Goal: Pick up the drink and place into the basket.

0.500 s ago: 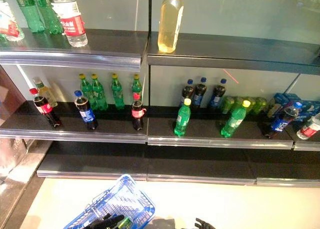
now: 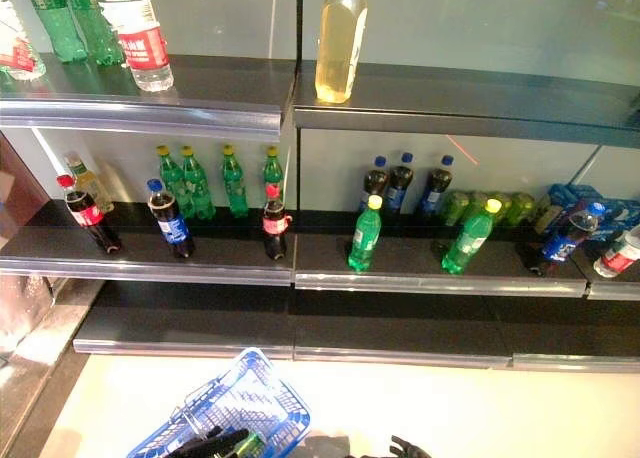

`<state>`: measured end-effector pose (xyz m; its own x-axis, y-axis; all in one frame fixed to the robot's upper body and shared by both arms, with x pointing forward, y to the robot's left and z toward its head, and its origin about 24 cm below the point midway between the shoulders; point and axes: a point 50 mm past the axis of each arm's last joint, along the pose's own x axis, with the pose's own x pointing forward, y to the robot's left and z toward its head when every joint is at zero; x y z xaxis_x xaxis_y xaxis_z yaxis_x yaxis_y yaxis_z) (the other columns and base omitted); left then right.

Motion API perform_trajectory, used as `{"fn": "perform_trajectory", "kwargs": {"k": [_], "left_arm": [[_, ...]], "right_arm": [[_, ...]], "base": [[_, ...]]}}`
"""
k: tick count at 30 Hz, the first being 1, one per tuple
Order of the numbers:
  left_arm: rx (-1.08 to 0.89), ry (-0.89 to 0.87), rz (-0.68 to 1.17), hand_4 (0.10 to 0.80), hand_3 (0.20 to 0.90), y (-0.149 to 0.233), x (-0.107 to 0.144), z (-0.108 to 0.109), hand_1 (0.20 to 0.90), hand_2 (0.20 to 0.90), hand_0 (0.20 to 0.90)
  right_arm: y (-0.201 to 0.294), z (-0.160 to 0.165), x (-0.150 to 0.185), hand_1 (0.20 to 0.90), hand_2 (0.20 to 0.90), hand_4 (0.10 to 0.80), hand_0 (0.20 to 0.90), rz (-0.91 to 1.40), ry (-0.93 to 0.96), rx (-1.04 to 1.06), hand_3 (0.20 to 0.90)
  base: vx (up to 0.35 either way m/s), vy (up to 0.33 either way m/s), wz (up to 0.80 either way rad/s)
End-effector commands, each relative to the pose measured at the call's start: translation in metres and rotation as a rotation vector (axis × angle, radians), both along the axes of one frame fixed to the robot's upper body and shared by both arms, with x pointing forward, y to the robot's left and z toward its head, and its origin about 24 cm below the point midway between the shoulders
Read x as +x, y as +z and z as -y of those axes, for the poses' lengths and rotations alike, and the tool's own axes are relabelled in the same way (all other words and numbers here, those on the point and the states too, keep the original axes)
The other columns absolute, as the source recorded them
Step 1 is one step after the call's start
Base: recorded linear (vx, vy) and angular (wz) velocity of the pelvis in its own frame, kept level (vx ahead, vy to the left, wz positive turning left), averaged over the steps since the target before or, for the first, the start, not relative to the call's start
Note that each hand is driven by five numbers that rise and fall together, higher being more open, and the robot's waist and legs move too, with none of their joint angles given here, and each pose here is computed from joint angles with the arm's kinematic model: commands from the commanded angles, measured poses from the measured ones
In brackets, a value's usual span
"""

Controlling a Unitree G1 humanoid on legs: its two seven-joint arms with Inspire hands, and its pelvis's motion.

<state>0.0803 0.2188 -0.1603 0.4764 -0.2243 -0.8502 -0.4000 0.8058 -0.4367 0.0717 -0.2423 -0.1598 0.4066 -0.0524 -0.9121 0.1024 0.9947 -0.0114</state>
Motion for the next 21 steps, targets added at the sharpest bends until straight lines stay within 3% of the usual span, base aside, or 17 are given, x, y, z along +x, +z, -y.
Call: {"fn": "perform_trajectory", "kwargs": {"k": [1,10,21], "left_arm": [[-0.001,-0.056,0.172,0.1,0.2,0.0135,0.0346,-0.0083,0.3,0.3,0.3],[-0.013,-0.034,0.18,0.1,0.2,0.0128,0.0334,-0.0054,0.3,0.3,0.3],[-0.003,-0.034,0.197,0.1,0.2,0.0167,0.0416,-0.0125,0.3,0.3,0.3]], "right_arm": [[0.0074,0.0074,0.024,0.9,0.9,0.8,0.9,0.094,-0.009,-0.001,0.9],[0.0091,0.01,0.0284,0.9,0.9,0.8,0.9,0.1,0.002,-0.024,0.9],[0.0113,0.0148,0.0282,0.9,0.9,0.8,0.9,0.12,-0.015,-0.025,0.9]], "base": [[0.0,0.0,0.0],[-0.009,0.072,0.03],[-0.015,0.233,0.11]]}}
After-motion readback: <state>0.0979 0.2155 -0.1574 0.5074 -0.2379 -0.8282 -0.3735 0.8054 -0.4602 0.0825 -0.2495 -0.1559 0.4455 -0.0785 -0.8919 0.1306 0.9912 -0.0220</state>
